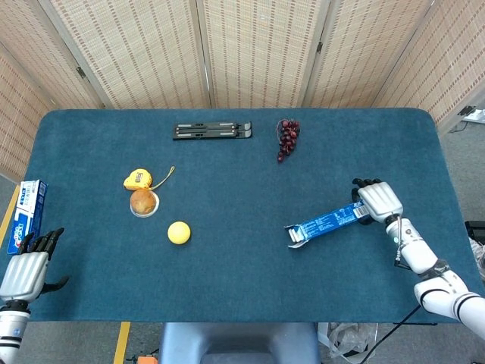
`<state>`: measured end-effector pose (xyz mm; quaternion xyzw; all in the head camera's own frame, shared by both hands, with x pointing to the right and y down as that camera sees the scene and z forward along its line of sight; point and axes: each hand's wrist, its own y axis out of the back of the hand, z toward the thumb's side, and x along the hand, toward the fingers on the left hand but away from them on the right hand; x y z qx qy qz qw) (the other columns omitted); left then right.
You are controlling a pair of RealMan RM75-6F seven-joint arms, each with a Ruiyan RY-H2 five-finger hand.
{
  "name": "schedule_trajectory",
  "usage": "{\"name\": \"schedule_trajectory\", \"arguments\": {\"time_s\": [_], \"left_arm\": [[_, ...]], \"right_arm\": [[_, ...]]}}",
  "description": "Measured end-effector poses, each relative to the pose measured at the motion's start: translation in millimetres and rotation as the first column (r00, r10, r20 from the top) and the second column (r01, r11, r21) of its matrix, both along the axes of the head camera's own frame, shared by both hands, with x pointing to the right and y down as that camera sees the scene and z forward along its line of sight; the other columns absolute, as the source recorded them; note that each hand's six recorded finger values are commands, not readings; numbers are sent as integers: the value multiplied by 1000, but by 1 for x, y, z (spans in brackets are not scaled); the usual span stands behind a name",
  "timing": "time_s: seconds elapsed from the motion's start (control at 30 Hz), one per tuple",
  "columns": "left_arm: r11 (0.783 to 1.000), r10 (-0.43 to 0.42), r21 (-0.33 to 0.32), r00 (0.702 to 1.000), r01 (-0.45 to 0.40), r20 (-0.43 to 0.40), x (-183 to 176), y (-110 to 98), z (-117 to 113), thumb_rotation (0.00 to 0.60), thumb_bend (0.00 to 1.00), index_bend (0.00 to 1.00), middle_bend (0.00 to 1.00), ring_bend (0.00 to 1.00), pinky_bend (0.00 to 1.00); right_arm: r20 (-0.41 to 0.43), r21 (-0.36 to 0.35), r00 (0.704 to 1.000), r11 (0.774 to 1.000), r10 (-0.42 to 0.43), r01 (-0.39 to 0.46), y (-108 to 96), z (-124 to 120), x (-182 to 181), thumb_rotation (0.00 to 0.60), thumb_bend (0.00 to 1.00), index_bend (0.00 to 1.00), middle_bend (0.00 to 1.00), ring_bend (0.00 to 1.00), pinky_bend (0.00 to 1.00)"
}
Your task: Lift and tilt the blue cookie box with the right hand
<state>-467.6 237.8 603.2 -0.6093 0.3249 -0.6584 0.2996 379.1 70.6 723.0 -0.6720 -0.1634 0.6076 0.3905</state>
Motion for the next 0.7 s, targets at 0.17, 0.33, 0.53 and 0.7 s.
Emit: {"name": "schedule_trajectory", "arguments": {"time_s": [0.17,0.33,0.53,0.7], "left_arm": [[1000,0,1,1000,0,2,1,0,0,600,231,0,159,180,3],[1000,1,0,1000,-1,4,1,0,1,600,231,0,159,180,4],[1000,5,-9,1000,-5,9,2,0,3,600,231,0,158,180,3],[1000,7,-18,1000,-7,13,3,0,6,600,231,0,159,180,3]], "right_arm": [[5,30,1000,1000,-1,1,-5,-9,3,600,218,492,248,250,267],[17,91,1000,996,-26,25,-14,-32,1,600,218,518,271,270,267],[16,164,996,983,-90,87,-21,-68,-12,600,218,538,289,277,267],[-50,202,982,962,-180,186,-25,-97,-23,600,218,566,311,286,268]]}}
